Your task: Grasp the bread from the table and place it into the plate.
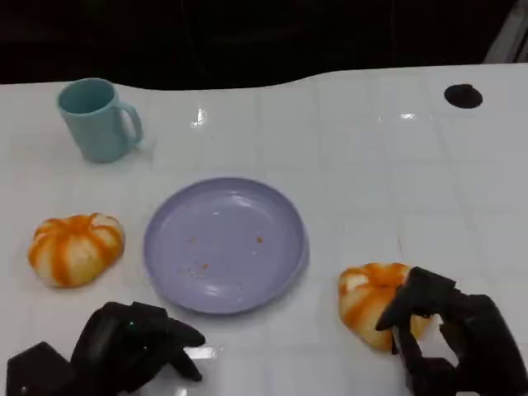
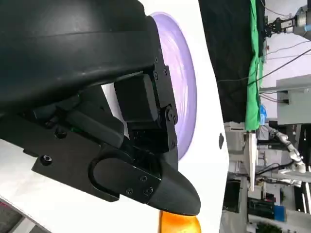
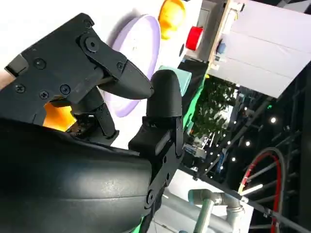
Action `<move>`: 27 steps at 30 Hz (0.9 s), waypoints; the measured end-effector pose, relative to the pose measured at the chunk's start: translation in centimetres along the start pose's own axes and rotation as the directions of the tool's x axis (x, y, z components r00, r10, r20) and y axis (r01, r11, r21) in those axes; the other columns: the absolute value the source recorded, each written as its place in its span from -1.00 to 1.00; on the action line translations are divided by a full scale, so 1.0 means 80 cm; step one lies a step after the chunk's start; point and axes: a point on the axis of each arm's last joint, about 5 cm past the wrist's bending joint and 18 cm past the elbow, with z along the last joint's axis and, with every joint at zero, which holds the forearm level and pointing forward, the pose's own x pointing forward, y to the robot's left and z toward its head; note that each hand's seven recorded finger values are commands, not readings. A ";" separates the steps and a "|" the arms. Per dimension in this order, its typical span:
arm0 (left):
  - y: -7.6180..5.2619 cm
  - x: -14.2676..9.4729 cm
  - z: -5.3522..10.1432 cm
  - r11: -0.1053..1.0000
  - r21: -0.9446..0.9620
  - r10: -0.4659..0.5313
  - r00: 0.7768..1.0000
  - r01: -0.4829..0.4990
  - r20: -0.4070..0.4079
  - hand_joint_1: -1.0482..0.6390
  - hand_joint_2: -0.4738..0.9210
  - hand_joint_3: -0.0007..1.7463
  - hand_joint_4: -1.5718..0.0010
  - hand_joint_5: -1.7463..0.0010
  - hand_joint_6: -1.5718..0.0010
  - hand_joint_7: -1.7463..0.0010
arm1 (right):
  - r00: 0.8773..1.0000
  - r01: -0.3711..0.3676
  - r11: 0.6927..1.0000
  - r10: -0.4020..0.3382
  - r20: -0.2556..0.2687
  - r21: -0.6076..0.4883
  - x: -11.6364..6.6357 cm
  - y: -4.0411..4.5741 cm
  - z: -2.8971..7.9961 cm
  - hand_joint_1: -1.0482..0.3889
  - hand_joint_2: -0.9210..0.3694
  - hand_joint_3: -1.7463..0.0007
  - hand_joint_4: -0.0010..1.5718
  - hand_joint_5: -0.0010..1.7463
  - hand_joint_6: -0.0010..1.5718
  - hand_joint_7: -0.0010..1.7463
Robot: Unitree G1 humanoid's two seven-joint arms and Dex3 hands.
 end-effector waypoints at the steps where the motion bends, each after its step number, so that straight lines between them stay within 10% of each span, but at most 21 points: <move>1: 0.000 0.000 0.000 1.000 0.000 0.000 1.000 0.000 0.000 -1.00 1.00 -0.98 -0.77 0.04 -0.99 0.75 | 1.000 0.001 1.000 -0.001 0.004 -0.003 0.000 0.000 0.001 0.15 -0.24 -0.44 0.09 0.99 0.03 0.67; 5: 0.000 -0.001 0.000 1.000 0.001 0.000 1.000 0.000 0.000 -1.00 0.99 -0.99 -0.77 0.04 -1.00 0.75 | 0.998 0.016 0.999 -0.013 0.059 -0.041 0.002 -0.002 0.006 0.16 -0.26 -0.39 0.11 0.87 0.08 0.50; 12: -0.001 0.000 0.001 1.000 0.001 -0.002 1.000 0.002 0.005 -1.00 1.00 -0.99 -0.77 0.04 -1.00 0.75 | 0.995 -0.013 0.978 0.034 0.099 -0.210 0.011 -0.016 0.025 -0.14 -0.95 0.65 -0.28 0.29 -0.15 -0.24; 27: -0.001 0.000 0.003 1.000 0.000 -0.003 1.000 0.003 0.012 -1.00 1.00 -0.99 -0.78 0.04 -1.00 0.75 | 0.964 -0.255 0.766 0.245 -0.099 -0.590 0.030 -0.064 0.089 -0.38 -1.00 0.81 -0.92 -0.50 -0.67 -0.88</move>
